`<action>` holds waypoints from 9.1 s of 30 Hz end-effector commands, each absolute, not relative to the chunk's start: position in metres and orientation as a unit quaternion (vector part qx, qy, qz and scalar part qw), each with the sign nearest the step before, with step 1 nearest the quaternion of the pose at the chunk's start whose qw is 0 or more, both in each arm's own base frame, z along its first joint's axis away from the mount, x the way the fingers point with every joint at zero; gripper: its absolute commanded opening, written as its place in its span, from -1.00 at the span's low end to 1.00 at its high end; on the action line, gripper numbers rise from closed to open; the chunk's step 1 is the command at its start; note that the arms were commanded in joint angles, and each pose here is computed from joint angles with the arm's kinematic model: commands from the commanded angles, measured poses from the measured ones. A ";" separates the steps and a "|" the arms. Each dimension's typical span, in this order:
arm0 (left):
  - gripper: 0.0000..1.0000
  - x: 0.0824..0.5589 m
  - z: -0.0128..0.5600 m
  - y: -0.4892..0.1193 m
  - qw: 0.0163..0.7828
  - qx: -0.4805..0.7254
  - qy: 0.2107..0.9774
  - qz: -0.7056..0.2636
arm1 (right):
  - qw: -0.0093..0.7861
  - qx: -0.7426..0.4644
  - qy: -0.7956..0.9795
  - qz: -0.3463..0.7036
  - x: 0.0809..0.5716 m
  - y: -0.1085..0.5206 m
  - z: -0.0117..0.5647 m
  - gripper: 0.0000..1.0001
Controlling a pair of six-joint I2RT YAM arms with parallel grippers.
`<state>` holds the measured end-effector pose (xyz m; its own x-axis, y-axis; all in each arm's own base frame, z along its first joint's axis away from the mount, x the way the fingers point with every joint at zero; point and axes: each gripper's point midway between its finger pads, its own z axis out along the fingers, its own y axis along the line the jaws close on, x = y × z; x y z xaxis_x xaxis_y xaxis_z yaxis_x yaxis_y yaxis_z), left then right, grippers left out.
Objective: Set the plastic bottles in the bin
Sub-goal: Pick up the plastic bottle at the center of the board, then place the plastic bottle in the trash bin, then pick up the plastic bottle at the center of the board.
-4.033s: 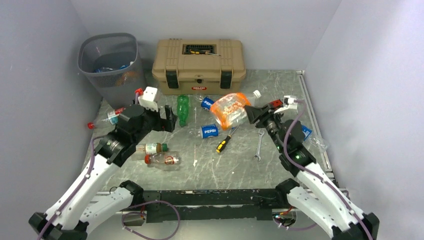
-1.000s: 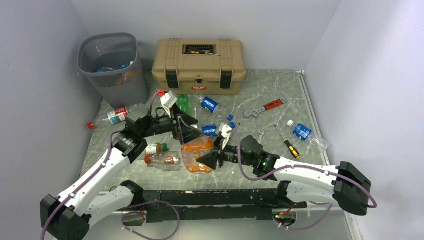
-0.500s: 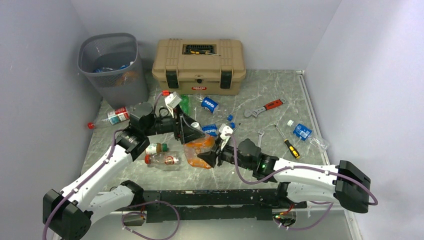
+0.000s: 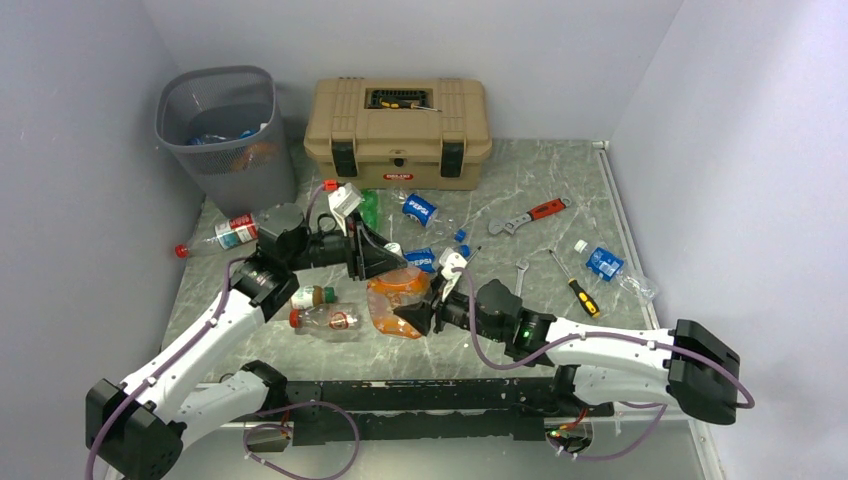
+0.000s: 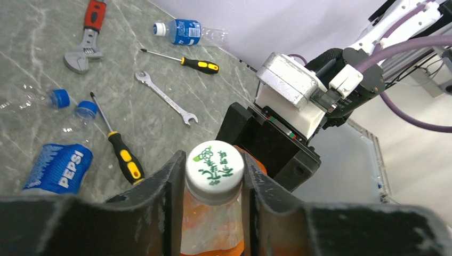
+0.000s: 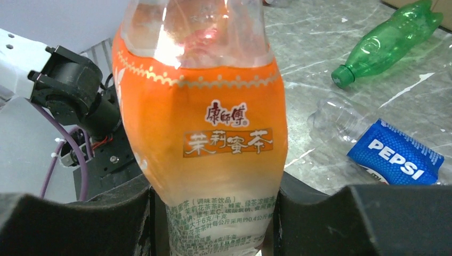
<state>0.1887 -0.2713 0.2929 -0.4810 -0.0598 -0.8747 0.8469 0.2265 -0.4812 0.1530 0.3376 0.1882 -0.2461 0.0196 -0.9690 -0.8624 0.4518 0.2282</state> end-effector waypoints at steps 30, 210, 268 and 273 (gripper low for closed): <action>-1.00 0.311 0.517 -0.103 0.798 0.076 0.597 -0.032 | 0.625 -0.196 0.633 0.412 0.158 0.259 0.284 1.00; 0.74 0.284 0.203 -0.167 0.453 0.171 0.869 -0.097 | 0.300 0.413 0.808 0.295 0.346 0.309 0.038 -0.14; 0.86 0.196 0.326 -0.231 0.591 0.274 0.628 -0.425 | 0.672 -0.312 0.633 0.225 0.158 0.331 0.222 -1.00; 0.50 0.192 0.323 -0.237 0.580 0.296 0.622 -0.435 | 0.679 -0.307 0.629 0.222 0.158 0.333 0.224 -1.00</action>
<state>0.1953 -0.2318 0.3156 -0.1839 -0.1237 -0.9751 0.8424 0.4914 -0.2212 0.1497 0.3318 0.1884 0.0691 -0.1834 -0.9806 -0.7359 0.6543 -0.1742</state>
